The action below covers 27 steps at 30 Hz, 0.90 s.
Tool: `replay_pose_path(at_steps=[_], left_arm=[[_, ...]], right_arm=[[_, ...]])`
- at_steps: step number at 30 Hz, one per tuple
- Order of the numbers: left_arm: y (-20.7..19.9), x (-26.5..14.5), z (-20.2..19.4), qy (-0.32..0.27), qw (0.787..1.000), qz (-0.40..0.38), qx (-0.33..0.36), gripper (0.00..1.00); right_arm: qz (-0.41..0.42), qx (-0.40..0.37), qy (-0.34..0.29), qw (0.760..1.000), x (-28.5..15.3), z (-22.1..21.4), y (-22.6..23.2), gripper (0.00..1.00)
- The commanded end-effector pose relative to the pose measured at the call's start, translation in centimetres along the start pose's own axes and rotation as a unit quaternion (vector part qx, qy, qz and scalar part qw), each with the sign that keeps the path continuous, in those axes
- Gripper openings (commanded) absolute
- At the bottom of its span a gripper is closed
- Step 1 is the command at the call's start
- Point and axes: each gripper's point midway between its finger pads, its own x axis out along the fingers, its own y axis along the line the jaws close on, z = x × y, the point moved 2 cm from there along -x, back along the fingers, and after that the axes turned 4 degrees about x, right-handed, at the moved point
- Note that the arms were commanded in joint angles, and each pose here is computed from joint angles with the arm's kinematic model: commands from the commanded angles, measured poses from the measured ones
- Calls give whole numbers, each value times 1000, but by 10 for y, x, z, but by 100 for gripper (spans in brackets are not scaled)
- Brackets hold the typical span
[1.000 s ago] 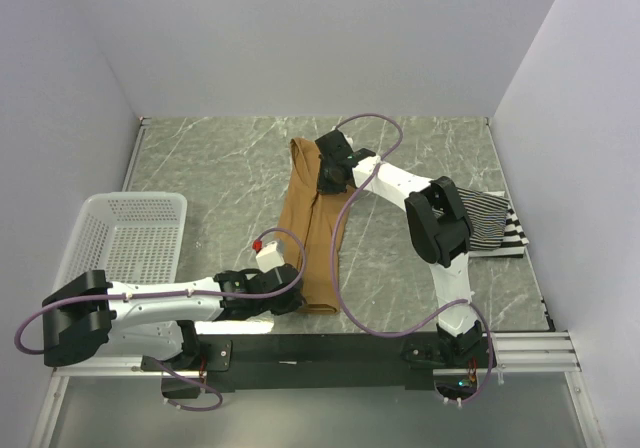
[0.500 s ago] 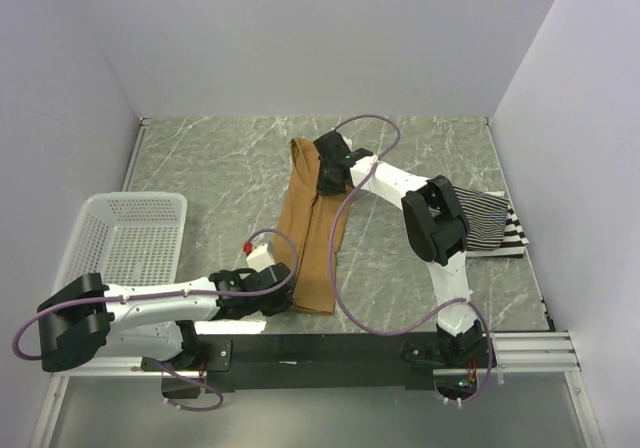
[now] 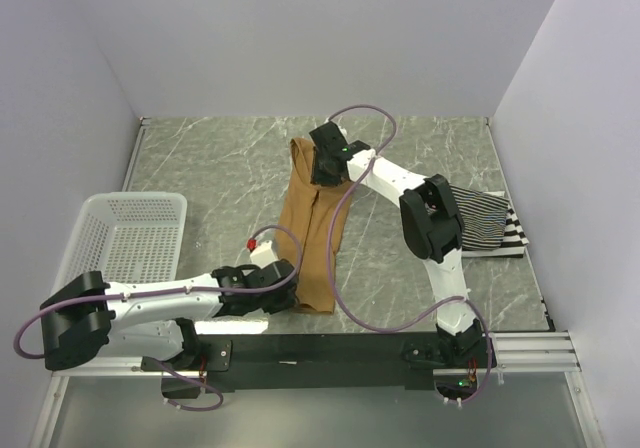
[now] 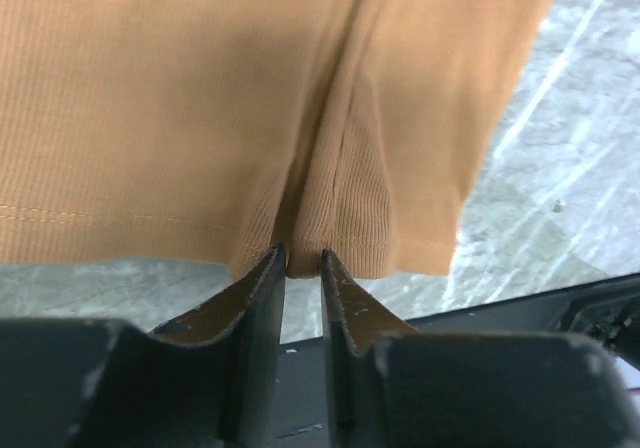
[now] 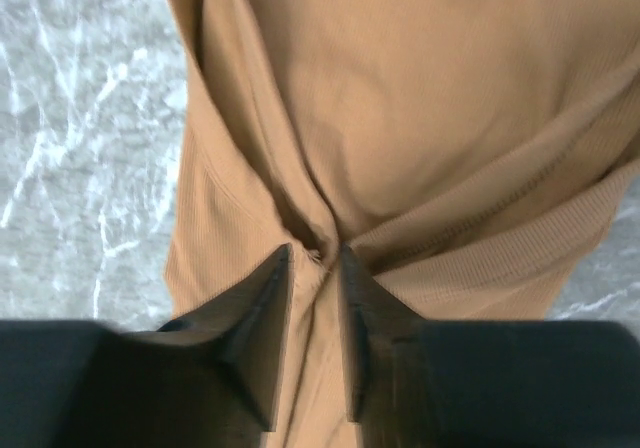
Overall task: Fold and stack the tank tops
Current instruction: Fold the tank top
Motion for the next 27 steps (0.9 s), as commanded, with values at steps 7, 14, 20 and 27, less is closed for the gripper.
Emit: replay_pose_path(at_steps=[7, 14, 20, 27], left_arm=[[-22, -40, 41, -58, 998, -11, 0, 32], [18, -52, 89, -119, 991, 57, -37, 55], [59, -41, 83, -113, 985, 107, -78, 58], [63, -24, 68, -90, 989, 80, -87, 59]], right_arm=[[-17, -7, -36, 999, -38, 14, -10, 46], [23, 21, -39, 999, -98, -38, -33, 46], [50, 24, 27, 998, -118, -148, -75, 46], [112, 35, 80, 990, -142, -229, -70, 52]])
